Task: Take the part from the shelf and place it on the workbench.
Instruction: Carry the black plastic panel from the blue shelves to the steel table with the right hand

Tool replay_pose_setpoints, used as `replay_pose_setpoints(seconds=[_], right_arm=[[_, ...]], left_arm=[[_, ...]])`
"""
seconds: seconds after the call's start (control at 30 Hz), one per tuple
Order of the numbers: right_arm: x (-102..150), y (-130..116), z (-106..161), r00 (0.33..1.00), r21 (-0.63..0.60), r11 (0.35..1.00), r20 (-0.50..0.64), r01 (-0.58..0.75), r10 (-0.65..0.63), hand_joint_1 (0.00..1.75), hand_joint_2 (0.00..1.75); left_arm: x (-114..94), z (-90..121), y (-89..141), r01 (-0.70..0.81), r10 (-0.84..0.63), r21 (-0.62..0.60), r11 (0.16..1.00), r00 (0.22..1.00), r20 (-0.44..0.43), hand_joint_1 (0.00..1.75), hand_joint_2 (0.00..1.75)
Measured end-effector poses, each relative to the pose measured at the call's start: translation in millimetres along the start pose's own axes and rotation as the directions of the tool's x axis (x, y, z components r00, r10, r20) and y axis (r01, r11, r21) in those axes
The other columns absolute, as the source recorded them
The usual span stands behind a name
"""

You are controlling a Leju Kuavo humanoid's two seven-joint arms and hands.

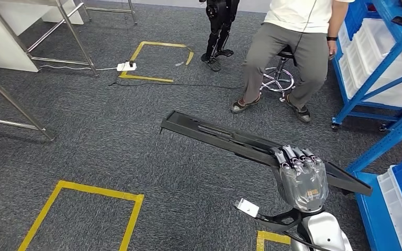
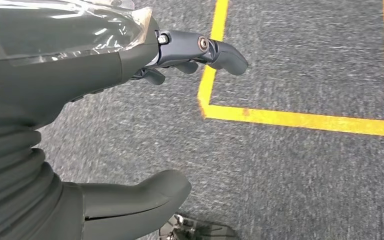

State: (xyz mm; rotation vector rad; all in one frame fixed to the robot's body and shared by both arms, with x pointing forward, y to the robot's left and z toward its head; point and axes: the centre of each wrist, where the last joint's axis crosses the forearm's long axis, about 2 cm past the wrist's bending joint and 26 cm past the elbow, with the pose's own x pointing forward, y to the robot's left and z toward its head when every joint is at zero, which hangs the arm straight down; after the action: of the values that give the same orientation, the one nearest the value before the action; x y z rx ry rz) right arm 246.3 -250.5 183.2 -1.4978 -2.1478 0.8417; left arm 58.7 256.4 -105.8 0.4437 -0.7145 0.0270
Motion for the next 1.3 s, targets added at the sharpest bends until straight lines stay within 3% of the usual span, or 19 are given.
replay_pose_setpoints(seconds=[1.3], right_arm=[[-10.7,1.6,-22.8,0.999,-0.032,0.999,-0.032,-0.007,0.006,1.75,1.75]], left_arm=[[1.2,-1.1,0.4,-0.005,0.005,0.006,1.0,1.0,-0.024,0.0,1.75]])
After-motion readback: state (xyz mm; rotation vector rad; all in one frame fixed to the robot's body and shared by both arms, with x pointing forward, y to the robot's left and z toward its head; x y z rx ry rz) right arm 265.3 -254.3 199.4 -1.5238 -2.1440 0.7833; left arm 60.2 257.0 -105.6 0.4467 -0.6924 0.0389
